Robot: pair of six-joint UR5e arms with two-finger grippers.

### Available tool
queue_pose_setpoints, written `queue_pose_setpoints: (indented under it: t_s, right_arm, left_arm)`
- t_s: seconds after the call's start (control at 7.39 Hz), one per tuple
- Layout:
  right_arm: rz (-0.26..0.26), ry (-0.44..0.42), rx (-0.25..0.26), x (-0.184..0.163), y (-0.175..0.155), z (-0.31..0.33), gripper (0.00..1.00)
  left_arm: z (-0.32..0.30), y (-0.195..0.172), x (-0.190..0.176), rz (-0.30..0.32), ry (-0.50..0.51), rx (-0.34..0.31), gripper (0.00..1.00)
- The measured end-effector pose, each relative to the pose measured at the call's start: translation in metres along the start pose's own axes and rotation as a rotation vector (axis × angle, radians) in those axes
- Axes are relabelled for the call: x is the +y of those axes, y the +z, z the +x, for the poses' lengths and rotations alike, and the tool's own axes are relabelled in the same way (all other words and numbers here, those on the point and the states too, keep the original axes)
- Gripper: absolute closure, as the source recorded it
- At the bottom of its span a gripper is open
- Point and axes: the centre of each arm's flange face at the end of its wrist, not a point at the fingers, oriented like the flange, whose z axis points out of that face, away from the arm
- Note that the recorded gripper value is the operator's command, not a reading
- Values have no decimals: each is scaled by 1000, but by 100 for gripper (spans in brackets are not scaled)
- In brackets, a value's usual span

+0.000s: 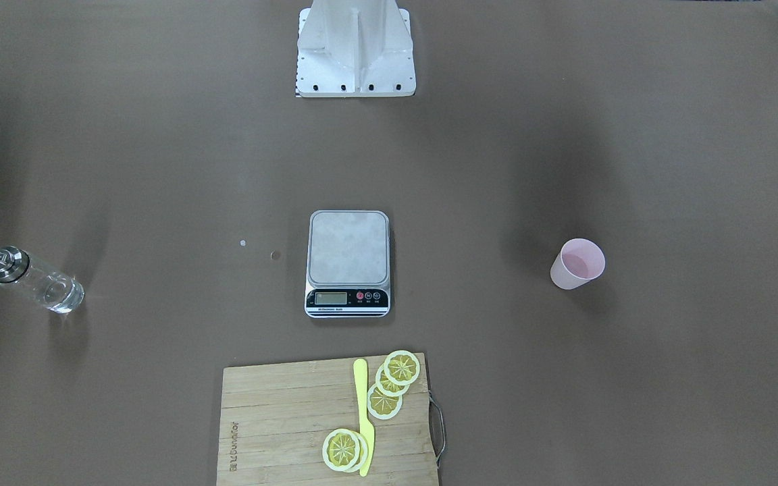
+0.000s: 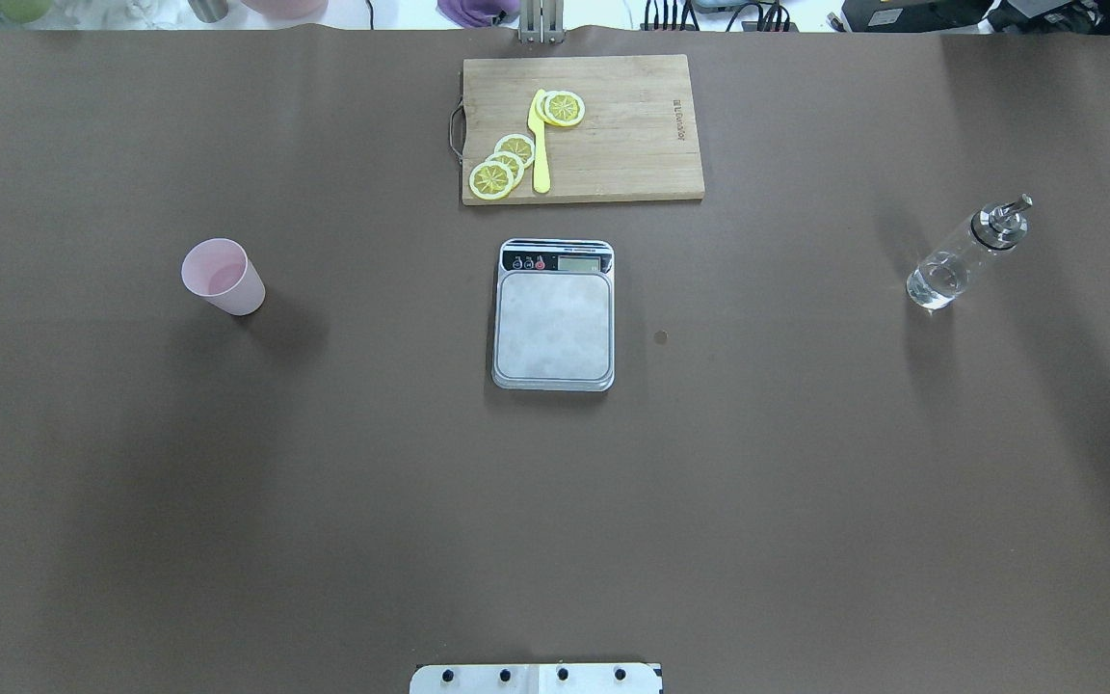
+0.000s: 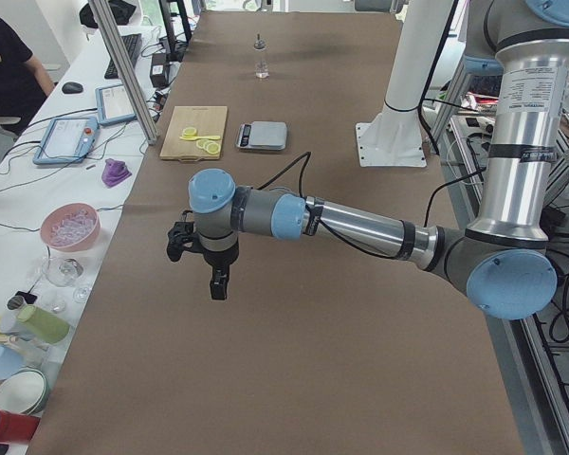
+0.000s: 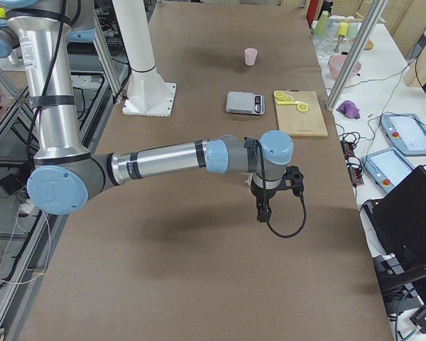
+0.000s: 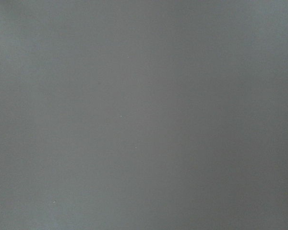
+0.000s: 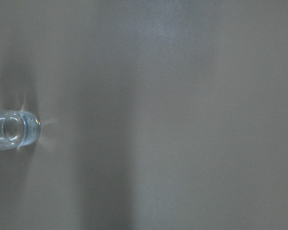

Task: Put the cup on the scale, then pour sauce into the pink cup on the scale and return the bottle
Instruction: 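Move the left gripper down to the pink cup and close around it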

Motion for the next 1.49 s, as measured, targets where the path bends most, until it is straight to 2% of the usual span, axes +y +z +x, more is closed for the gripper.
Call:
queue_pose_setpoints:
  t_s: [0.41,0.68,1.08,1.35,1.49]
  right_arm:
    - [17,-11,-27,9,6,2,0]
    - [28,-5,-69,9,6,-3,0]
    - [25,4,-84,4,8,-14,0]
    - [20,10,-84,3,11,-17,0]
    - [20,11,-84,3,11,-17,0]
  left_arm:
    - [83,-4,-9,11,-78,31,2]
    - [132,15,-5,-14,-107,46,2]
    - [203,57,1,-21,-156,96,2]
    - [254,75,-20,5,-178,81,2]
    - [276,91,-29,18,-177,54,2]
